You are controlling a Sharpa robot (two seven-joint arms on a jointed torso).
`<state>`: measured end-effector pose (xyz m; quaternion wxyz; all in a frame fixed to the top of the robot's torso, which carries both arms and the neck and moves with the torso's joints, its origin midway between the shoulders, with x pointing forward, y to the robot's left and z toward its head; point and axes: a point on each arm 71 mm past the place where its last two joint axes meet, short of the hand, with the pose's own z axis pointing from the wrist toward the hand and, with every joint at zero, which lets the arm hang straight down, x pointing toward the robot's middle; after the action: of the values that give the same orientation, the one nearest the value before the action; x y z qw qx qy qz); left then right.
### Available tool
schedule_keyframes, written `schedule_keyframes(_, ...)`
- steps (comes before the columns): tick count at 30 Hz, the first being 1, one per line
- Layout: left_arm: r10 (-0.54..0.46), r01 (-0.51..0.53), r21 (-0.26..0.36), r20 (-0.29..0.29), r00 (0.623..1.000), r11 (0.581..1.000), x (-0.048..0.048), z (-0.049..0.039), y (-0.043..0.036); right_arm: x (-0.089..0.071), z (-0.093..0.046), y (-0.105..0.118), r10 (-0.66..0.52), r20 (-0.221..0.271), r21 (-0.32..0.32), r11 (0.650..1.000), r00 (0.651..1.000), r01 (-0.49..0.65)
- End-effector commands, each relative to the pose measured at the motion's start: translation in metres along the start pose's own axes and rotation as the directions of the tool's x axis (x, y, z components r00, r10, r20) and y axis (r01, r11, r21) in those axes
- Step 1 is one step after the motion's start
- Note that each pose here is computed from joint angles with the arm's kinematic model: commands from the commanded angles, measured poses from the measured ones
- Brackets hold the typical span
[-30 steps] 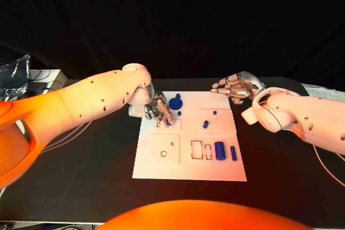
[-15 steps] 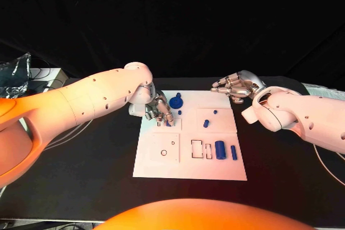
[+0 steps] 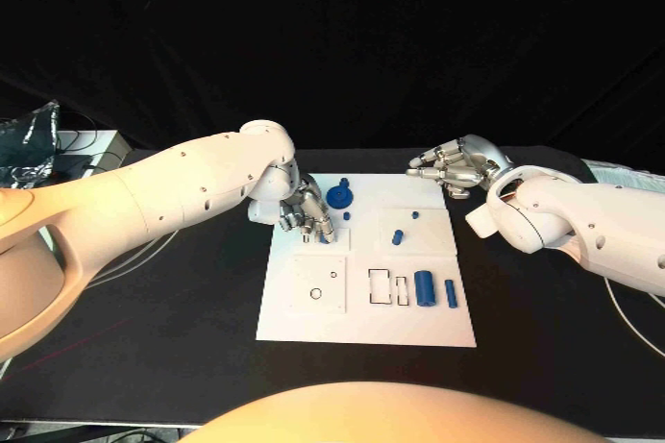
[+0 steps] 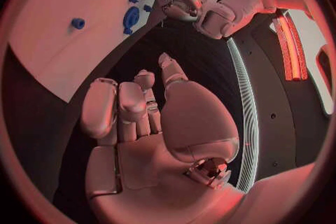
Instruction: Assemble the parts on the task board
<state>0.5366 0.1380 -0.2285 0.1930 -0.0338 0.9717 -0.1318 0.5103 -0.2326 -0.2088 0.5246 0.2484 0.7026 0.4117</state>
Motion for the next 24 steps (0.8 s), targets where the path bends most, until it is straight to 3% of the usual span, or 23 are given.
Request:
schedule_keyframes(1, 0.003, -0.003, -0.005, 0.010, 1.000, 1.000, -0.0011, -0.0001, -0.0001, 0.001, 0.000, 0.002, -0.005, -0.013, -0.016, 1.000, 1.000, 0.005)
schedule_keyframes(14, -0.005, 0.005, -0.024, 0.028, 1.000, 1.000, -0.0042, -0.0008, 0.0090, 0.001, 0.000, 0.001, -0.005, -0.012, -0.017, 1.000, 1.000, 0.005)
schedule_keyframes(24, -0.007, 0.008, -0.027, 0.035, 0.999, 1.000, -0.0050, -0.0008, 0.0099, 0.001, 0.000, 0.002, -0.005, -0.013, -0.018, 1.000, 1.000, 0.005)
